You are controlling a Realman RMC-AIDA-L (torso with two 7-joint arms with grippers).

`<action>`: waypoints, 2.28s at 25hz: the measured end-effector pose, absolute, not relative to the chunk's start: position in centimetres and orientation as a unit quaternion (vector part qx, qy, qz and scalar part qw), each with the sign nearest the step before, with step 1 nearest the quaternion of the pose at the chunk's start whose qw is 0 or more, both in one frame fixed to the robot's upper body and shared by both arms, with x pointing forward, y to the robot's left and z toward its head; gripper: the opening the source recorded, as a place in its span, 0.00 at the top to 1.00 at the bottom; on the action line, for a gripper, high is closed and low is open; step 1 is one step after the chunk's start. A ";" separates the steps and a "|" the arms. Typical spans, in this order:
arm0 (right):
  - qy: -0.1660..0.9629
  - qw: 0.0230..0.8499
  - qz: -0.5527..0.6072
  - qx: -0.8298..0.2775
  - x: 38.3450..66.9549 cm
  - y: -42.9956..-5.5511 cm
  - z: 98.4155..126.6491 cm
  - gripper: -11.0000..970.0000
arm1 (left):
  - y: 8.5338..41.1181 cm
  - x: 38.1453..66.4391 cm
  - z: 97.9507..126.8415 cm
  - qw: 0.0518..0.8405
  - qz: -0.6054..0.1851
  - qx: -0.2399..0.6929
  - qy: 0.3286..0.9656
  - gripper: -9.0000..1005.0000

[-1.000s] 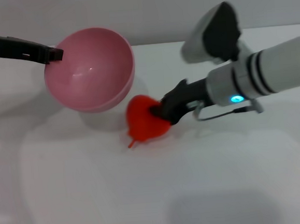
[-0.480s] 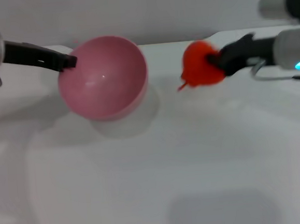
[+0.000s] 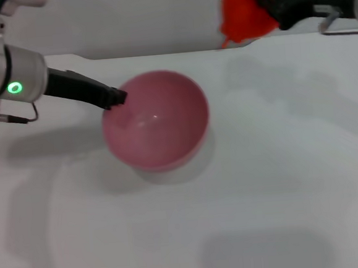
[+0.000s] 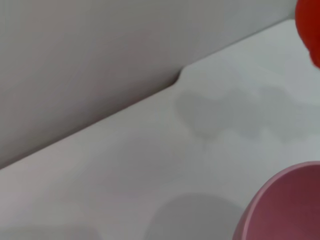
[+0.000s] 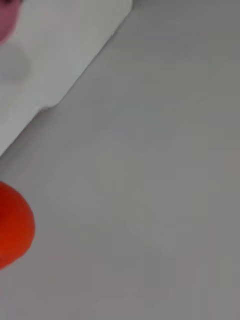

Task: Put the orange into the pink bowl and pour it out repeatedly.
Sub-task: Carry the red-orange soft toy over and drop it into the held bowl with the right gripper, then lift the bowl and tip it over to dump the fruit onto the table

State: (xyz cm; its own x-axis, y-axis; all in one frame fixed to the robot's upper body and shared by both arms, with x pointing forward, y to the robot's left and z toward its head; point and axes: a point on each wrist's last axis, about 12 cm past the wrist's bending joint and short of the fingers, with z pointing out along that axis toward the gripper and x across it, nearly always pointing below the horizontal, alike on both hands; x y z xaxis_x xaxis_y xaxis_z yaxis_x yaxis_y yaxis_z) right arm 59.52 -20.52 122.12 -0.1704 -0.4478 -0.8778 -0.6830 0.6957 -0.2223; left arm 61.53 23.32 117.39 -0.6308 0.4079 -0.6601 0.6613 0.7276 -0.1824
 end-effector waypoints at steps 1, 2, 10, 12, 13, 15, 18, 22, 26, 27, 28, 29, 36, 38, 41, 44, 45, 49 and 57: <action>0.749 0.524 0.116 -0.388 59.3 -19.7 122.5 0.93 | 22.3 61.4 117.2 0.296 -0.209 0.316 0.877 0.95; 0.742 0.523 0.120 -0.403 59.0 -18.9 122.8 0.93 | 22.0 61.4 117.1 0.294 -0.209 0.319 0.876 0.95; 0.706 0.490 0.149 -0.489 57.3 -14.1 122.8 0.89 | 20.5 61.6 116.8 0.293 -0.214 0.324 0.874 0.95; 0.703 0.477 0.155 -0.504 56.9 -13.3 122.3 0.88 | 20.4 61.7 116.8 0.294 -0.215 0.323 0.873 0.95; 0.703 0.470 0.158 -0.510 56.8 -13.0 122.1 0.87 | 20.4 61.7 116.7 0.294 -0.215 0.323 0.873 0.95; 0.703 0.457 0.163 -0.519 56.7 -12.5 121.7 0.86 | 20.4 61.9 116.7 0.295 -0.215 0.322 0.874 0.95; 0.708 0.442 0.168 -0.525 56.8 -12.3 121.2 0.85 | 20.3 61.9 116.8 0.296 -0.215 0.321 0.873 0.95; 0.713 0.424 0.172 -0.532 56.9 -12.2 120.7 0.82 | 20.3 62.1 117.1 0.299 -0.213 0.323 0.872 0.95; 0.716 0.428 0.172 -0.524 57.0 -12.4 120.5 0.80 | 20.4 62.3 117.2 0.302 -0.210 0.322 0.872 0.95; 0.716 0.429 0.171 -0.523 57.0 -12.4 120.6 0.79 | 20.4 62.3 117.2 0.302 -0.209 0.322 0.872 0.95; 0.717 0.430 0.171 -0.522 57.0 -12.5 120.6 0.79 | 20.5 62.3 117.2 0.302 -0.208 0.322 0.873 0.95; 0.717 0.431 0.171 -0.520 57.0 -12.6 120.7 0.78 | 20.5 62.3 117.2 0.302 -0.208 0.322 0.873 0.95; 0.716 0.480 0.161 -0.481 57.2 -14.0 121.7 0.53 | 20.9 62.4 117.1 0.309 -0.204 0.315 0.874 0.95; 0.718 0.508 0.161 -0.447 57.5 -14.8 121.9 0.45 | 21.0 62.5 117.0 0.316 -0.200 0.313 0.873 0.95; 0.723 0.548 0.176 -0.381 58.2 -16.5 121.5 0.38 | 20.9 62.6 116.8 0.331 -0.190 0.313 0.870 0.95; 0.725 0.588 0.201 -0.297 58.7 -18.5 120.7 0.38 | 20.7 62.6 116.3 0.347 -0.172 0.321 0.864 0.95; 0.725 0.604 0.209 -0.257 58.9 -19.5 120.4 0.38 | 20.5 62.5 116.0 0.351 -0.166 0.328 0.861 0.95; 0.719 0.643 0.236 -0.120 59.5 -23.6 119.1 0.38 | 19.6 61.9 115.2 0.380 -0.135 0.350 0.846 0.95; 0.660 0.682 0.316 -0.004 59.4 -28.2 116.6 0.38 | 17.7 60.0 114.1 0.466 -0.081 0.378 0.796 0.95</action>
